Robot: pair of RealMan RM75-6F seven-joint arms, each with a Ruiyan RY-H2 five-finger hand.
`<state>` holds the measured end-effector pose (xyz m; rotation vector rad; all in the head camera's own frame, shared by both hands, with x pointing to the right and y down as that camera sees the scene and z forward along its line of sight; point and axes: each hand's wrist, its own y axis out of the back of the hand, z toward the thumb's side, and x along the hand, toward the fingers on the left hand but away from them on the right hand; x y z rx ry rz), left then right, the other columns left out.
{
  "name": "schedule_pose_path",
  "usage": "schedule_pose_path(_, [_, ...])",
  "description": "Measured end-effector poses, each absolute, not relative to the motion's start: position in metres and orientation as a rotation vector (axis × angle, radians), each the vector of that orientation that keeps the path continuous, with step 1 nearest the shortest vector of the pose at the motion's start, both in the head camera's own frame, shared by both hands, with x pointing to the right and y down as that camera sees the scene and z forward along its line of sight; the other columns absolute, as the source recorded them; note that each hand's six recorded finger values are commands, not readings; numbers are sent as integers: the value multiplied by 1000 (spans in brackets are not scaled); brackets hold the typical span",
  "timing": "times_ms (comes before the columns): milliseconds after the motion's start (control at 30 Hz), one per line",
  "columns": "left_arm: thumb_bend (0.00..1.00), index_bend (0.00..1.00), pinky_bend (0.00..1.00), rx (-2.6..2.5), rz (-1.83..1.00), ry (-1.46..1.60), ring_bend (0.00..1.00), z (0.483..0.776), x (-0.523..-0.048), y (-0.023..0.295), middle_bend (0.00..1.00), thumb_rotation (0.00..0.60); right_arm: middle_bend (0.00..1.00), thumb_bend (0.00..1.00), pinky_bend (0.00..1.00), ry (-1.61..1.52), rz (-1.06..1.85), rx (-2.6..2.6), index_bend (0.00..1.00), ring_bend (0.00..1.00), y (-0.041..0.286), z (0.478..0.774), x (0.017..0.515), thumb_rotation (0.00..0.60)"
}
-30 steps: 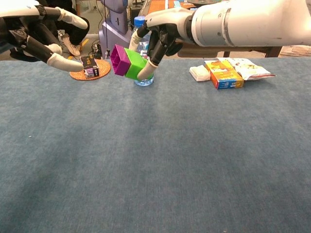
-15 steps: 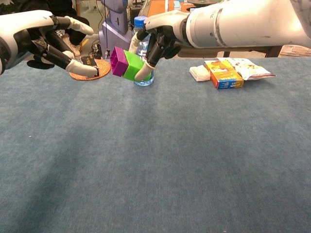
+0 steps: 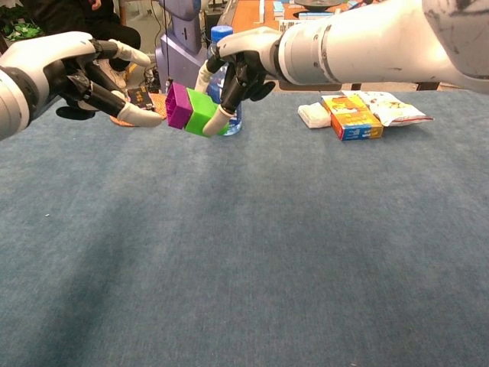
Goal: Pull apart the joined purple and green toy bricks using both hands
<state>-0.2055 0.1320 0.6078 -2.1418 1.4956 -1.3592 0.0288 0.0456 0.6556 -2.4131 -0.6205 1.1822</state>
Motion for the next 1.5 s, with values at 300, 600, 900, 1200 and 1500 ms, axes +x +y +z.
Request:
schedule_pose_path(300, [0,192,1000,-2173,-1371,1535,1000,611,-200,133,972,600,1000,0,1000,-628,1166,-2431,555,1000,47,656,24,600])
schedule_pose_path(600, [0,161,1000,-2185,-1348,1568,1000,609,-193,132,973,600,1000,0,1000,-650,1158,-2440,556,1000,46,658,21,600])
schedule_pose_path(900, [0,145,1000,-2143,-1372,1602,1000,614,-191,132,973,600,1000,0,1000,-665,1137,-2467,555,1000,48,659,16,600])
schedule_pose_path(1200, [0,165,1000,-2133,-1384,1619,1000,616,-192,131,974,600,1000,0,1000,-663,1128,-2478,555,1000,49,659,16,600])
schedule_pose_path(1500, [0,242,1000,-2161,-1400,1613,1000,619,-194,131,974,600,1000,0,1000,-641,1125,-2471,556,1000,51,658,18,600])
